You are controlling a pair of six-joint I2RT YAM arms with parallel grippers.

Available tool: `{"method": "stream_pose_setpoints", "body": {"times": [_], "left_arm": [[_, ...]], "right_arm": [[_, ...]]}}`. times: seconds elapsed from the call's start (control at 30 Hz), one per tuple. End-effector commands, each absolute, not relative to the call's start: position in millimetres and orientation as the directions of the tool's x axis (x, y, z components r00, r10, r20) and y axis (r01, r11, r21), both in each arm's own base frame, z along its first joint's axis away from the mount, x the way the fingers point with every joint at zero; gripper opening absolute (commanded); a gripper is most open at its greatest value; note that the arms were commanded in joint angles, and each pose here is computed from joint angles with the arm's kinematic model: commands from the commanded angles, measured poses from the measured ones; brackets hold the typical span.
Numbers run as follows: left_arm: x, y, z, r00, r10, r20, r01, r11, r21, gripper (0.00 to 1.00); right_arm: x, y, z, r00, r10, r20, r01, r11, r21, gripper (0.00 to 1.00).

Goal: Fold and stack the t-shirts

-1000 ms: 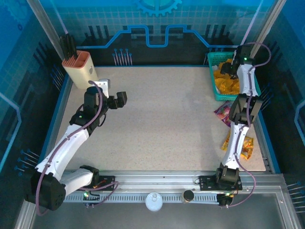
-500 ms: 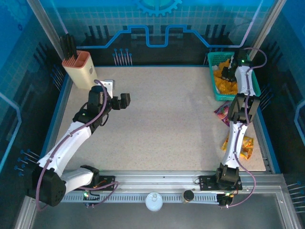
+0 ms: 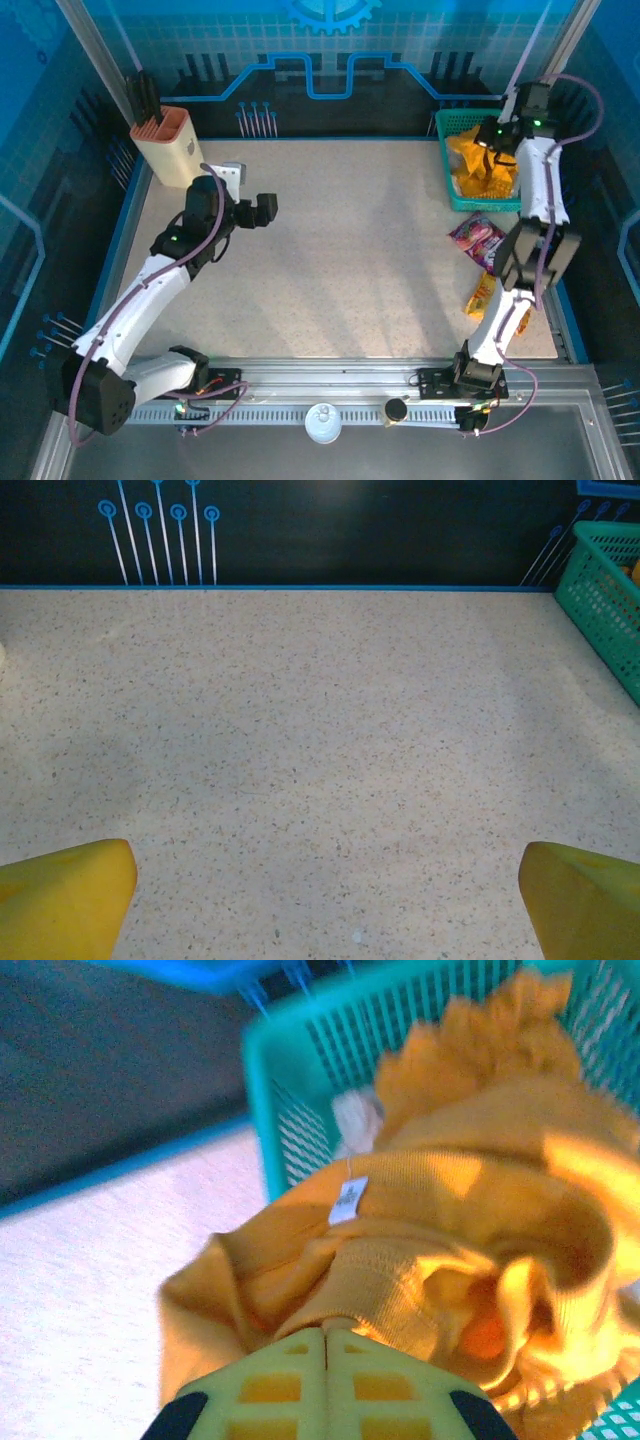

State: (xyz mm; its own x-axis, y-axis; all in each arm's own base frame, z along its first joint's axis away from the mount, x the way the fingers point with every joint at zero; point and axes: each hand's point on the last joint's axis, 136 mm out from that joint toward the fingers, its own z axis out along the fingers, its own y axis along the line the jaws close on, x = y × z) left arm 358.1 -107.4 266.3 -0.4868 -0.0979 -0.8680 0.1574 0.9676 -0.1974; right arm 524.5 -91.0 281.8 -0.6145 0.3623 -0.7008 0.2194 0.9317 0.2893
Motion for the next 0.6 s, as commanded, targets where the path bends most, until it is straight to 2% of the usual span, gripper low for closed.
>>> {"method": "stream_pose_setpoints", "body": {"times": [0.0, 0.27, 0.43, 0.57], "left_arm": [[347, -111, 299, -0.438, -0.090, -0.894, 0.194, 0.962, -0.192, 0.99], [324, -115, 333, -0.404, -0.090, -0.910, 0.235, 0.952, -0.198, 0.99], [311, -116, 349, -0.394, -0.092, -0.915, 0.254, 0.945, -0.205, 0.99], [301, -117, 355, -0.398, -0.087, -0.913, 0.272, 0.940, -0.207, 0.99]], "right_arm": [[501, -66, 360, -0.466, 0.379, -0.799, 0.115, 0.922, 0.370, 0.00], [416, 31, 468, -0.321, 0.274, -0.907, -0.137, 0.934, 0.331, 0.00], [369, 103, 495, -0.271, 0.237, -0.933, -0.293, 0.903, 0.314, 0.00], [343, 155, 491, -0.267, 0.237, -0.934, -0.387, 0.861, 0.329, 0.00]]}}
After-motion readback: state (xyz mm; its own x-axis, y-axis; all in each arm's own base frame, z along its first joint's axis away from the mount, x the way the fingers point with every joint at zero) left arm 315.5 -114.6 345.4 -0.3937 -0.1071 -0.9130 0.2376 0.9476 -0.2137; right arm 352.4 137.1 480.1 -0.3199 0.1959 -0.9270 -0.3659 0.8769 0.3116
